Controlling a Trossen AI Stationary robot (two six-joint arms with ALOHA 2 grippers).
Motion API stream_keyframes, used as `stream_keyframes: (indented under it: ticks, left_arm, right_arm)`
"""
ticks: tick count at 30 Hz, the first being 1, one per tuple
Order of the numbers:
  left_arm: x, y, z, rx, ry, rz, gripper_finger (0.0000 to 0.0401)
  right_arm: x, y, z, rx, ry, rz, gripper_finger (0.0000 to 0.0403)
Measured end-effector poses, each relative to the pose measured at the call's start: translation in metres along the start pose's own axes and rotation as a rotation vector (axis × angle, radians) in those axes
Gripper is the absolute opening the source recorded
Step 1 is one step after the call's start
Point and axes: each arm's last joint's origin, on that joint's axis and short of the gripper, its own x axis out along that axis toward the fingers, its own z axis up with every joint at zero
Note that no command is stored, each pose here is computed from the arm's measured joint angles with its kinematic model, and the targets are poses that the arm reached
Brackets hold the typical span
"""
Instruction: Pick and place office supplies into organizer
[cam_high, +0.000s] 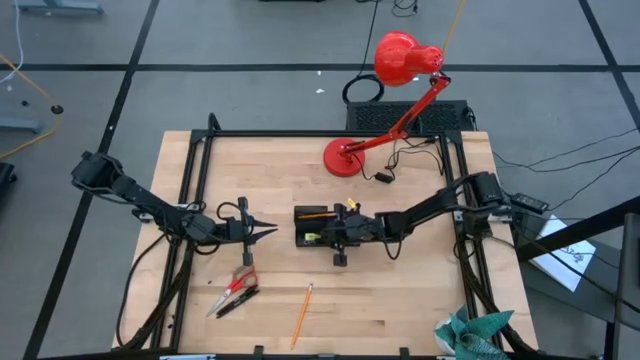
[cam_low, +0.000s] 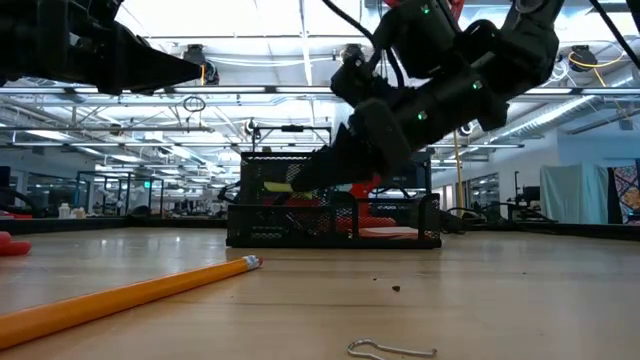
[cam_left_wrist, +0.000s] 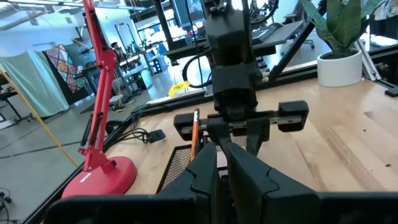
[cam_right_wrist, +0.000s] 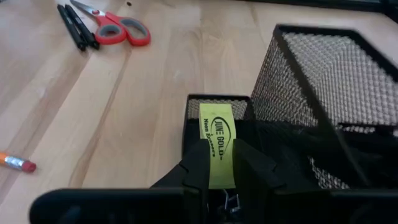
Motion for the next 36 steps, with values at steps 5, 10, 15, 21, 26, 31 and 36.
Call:
stream_keyframes:
  ticks: [5,10,15,21,26,31,36]
  left_arm:
    - [0.0000,-0.0001,-0.0001,0.007,0.000,0.000,0.0047]
    - [0.0000,0.0002,-0.0001,0.007,0.002,0.008,0.0047]
    - [0.0000,0.0004,-0.0001,0.006,0.004,0.015,0.0047]
    - [0.0000,0.0004,-0.0001,0.006,0.004,0.016,0.0047]
    - [0.0000,0.0004,-0.0001,0.005,0.004,0.015,0.0047]
    - [0.0000,0.0004,-0.0001,0.003,0.004,0.015,0.0047]
    - [0.0000,0.0004,-0.0001,0.003,0.004,0.015,0.0047]
  right_arm:
    - [0.0033,0.0003,-0.0049,-0.002,0.014,-0.002,0.0050]
    - [0.0033,0.0003,-0.0053,-0.007,0.018,-0.002,0.0050]
    - [0.0033,0.0004,-0.0054,-0.016,0.020,-0.004,0.0056]
    - [0.0032,-0.0002,-0.0058,0.018,0.023,-0.024,0.0087]
    - [0.0032,-0.0004,-0.0056,0.022,0.021,-0.033,0.0109]
    - [0.0032,-0.0004,-0.0056,0.022,0.021,-0.033,0.0113]
    - [0.0024,0.0010,-0.0043,0.004,0.014,-0.029,0.0107]
